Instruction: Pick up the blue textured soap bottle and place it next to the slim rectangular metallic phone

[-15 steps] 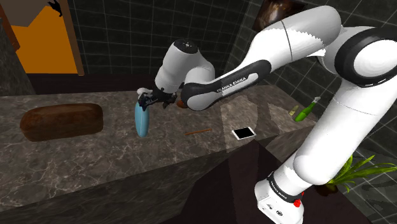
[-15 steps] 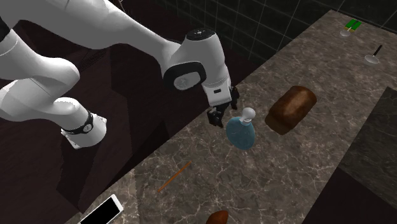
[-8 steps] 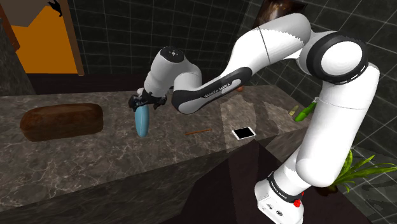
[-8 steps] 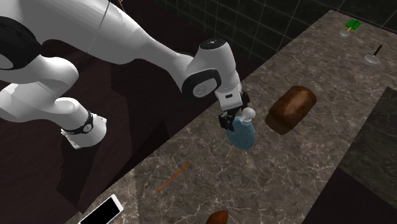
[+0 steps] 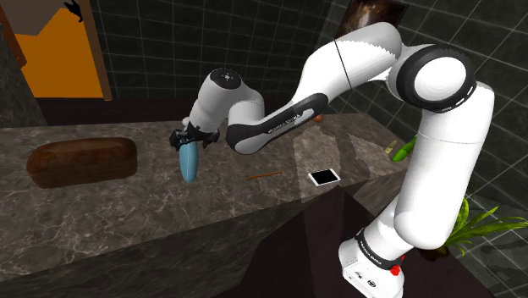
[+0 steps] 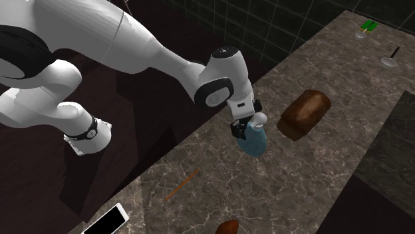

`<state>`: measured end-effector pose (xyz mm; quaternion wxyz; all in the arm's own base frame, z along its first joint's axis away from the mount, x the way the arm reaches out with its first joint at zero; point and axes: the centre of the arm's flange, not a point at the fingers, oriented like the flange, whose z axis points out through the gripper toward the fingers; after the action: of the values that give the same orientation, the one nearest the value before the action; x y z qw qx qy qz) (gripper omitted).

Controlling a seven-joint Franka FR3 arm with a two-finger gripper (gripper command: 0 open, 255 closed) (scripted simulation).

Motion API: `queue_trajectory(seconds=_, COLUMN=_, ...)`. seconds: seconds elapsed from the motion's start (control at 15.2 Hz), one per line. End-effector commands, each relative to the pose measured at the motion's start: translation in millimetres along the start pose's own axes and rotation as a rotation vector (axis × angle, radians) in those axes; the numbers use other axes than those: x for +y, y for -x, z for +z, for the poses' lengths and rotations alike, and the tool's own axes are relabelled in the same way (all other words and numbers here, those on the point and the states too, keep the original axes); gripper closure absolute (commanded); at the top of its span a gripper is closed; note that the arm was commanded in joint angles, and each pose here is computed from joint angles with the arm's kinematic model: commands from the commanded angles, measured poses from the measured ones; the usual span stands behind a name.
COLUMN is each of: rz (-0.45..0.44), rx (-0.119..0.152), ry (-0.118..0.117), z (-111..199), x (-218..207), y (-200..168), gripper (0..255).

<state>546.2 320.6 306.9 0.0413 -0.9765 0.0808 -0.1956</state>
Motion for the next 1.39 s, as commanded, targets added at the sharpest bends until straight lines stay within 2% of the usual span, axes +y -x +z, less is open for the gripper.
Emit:
queue_trajectory(seconds=0.0, rz=0.000, rx=0.000, ry=0.000, z=0.1, x=0.0, y=-0.1, gripper=0)
queue_trajectory(seconds=0.13, rz=0.000, rx=0.000, ry=0.000, z=0.1, x=0.0, y=0.0, gripper=0)
queue_trajectory(seconds=0.2, rz=0.000, rx=0.000, ry=0.000, z=0.1, x=0.0, y=0.0, gripper=255)
queue_trajectory(seconds=0.79, rz=0.000, rx=0.000, ry=0.000, z=0.1, x=0.0, y=-0.1, gripper=255)
queue_trajectory(seconds=1.32, rz=0.000, rx=0.000, ry=0.000, z=-38.7, x=-4.7, y=-15.9, gripper=255)
